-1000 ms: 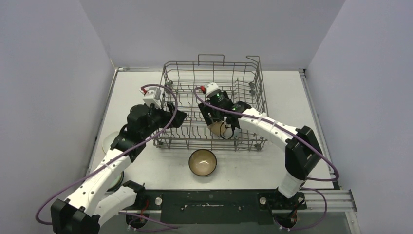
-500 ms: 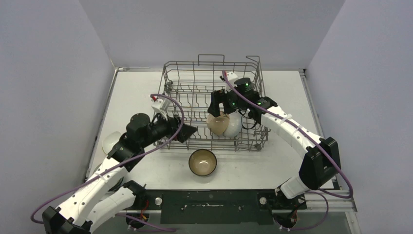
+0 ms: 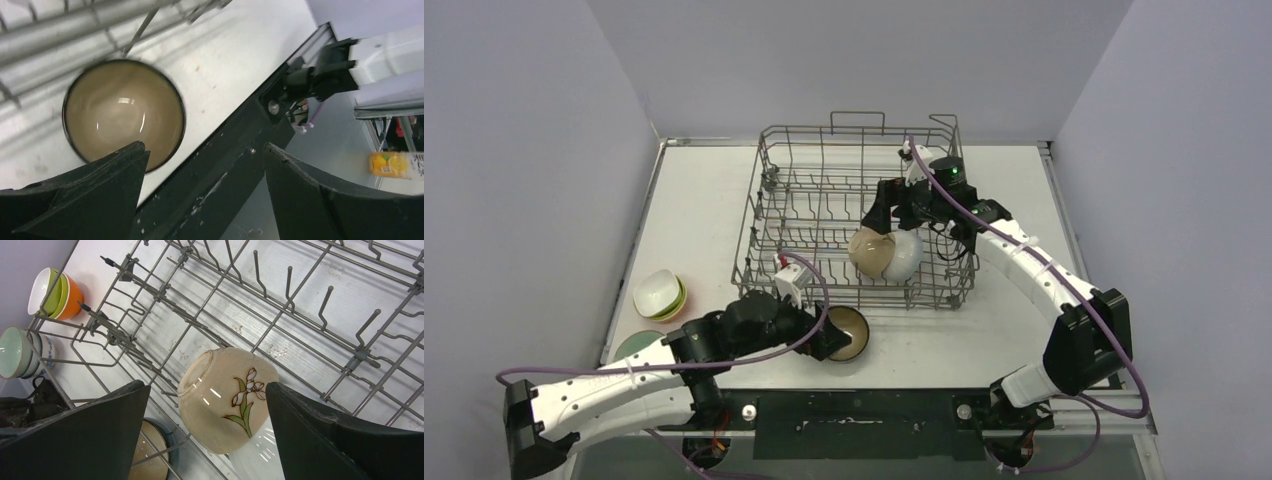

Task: Load the bowls into the dish rack
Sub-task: Pick up the bowl from the center of the board.

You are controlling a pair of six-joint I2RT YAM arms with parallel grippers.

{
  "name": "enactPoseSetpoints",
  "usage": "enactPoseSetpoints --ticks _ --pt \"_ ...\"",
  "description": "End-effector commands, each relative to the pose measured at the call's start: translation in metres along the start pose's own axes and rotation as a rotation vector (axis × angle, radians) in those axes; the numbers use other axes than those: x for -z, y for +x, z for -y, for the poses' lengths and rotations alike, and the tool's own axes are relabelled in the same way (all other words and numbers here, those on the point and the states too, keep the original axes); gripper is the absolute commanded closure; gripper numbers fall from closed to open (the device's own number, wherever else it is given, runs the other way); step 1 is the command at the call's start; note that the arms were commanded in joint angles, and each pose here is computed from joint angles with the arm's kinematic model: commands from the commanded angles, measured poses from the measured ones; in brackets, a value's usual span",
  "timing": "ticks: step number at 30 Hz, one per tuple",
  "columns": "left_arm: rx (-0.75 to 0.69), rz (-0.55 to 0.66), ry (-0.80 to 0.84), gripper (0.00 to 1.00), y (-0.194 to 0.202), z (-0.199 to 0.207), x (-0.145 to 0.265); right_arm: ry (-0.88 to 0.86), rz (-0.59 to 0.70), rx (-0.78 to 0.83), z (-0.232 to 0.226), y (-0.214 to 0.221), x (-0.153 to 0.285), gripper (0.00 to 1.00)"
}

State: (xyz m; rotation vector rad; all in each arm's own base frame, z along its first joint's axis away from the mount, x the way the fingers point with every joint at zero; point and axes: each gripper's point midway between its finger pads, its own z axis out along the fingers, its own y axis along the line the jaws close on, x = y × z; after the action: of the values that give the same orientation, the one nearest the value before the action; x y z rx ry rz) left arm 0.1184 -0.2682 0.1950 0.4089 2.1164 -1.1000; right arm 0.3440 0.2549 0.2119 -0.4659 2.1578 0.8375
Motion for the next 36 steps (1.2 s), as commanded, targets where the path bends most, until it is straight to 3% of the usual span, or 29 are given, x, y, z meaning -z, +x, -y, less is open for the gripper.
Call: enactPoseSetpoints --ticks 1,7,13,19,22,28,34,36 --pt "0.264 0.060 -0.201 0.16 0.026 -0.037 -0.002 -0.034 0.108 0.023 -0.010 -0.028 0.018 0.10" --pt "0.539 0.151 -0.442 0.17 0.055 -0.093 -0.006 -0.032 0.113 0.024 -0.010 -0.029 0.021 0.10" --pt "0.595 0.189 -0.478 0.19 0.063 -0.106 -0.030 -0.030 0.105 0.020 -0.009 -0.026 0.021 0.10" --pt "0.615 0.205 -0.443 0.31 0.064 -0.103 -0.048 -0.031 0.106 0.020 -0.009 -0.026 0.023 0.10" --pt "0.596 0.203 -0.416 0.43 0.062 -0.099 -0.051 -0.031 0.109 0.019 -0.010 -0.026 0.024 0.10" --pt "0.532 0.182 -0.391 0.78 0.061 -0.094 -0.052 -0.033 0.114 0.018 -0.011 -0.027 0.025 0.10" --pt "0.506 0.133 -0.402 0.99 0.070 -0.095 -0.047 -0.033 0.119 0.018 -0.012 -0.028 0.027 0.10" --pt "0.492 0.122 -0.396 1.00 0.070 -0.093 -0.045 -0.035 0.121 0.020 -0.013 -0.028 0.028 0.10"
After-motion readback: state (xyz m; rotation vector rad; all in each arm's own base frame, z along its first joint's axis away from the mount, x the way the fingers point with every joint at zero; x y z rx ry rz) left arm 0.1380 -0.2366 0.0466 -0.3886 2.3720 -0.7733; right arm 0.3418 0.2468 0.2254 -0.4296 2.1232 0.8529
